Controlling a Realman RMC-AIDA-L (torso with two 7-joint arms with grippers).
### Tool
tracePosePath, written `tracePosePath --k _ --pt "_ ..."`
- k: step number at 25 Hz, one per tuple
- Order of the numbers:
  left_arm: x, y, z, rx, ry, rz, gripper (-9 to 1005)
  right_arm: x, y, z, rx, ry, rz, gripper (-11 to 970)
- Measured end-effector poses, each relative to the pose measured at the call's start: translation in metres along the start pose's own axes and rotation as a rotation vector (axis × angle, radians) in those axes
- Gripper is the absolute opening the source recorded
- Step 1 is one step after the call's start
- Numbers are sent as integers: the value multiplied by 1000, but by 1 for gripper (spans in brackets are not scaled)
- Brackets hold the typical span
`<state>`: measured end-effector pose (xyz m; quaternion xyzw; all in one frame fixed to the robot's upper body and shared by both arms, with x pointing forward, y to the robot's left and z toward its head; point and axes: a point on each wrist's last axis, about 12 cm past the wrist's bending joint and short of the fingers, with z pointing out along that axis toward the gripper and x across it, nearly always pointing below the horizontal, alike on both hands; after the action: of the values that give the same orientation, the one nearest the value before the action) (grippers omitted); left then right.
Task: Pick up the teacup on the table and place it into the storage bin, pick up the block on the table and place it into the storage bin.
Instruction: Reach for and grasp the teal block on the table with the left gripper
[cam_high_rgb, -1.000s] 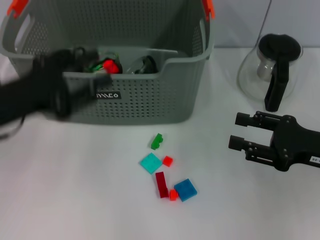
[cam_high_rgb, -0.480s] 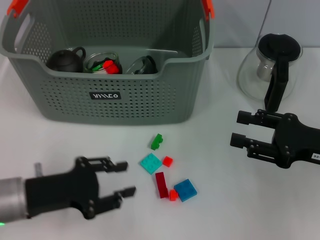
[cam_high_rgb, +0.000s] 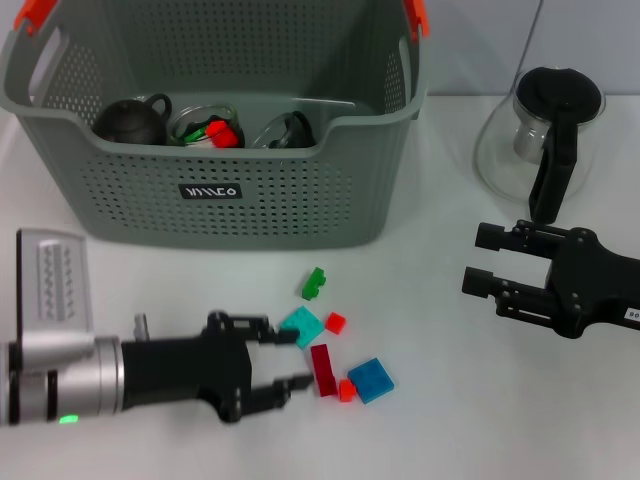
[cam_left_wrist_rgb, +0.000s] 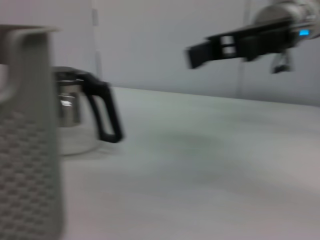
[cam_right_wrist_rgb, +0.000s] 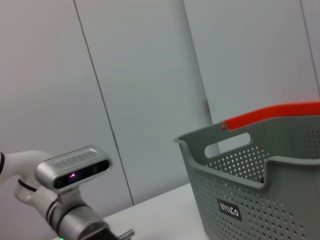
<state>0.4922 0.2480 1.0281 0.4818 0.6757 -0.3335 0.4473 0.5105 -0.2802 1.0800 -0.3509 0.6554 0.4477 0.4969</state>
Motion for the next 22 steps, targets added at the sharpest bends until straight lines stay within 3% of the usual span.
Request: tracePosePath --k 7,22 --pt "4 18 12 -120 64 -9 508 0 0 0 0 -2 0 674" --pt "7 22 24 -152 99 -19 514 -2 -1 2 -5 -1 -6 673"
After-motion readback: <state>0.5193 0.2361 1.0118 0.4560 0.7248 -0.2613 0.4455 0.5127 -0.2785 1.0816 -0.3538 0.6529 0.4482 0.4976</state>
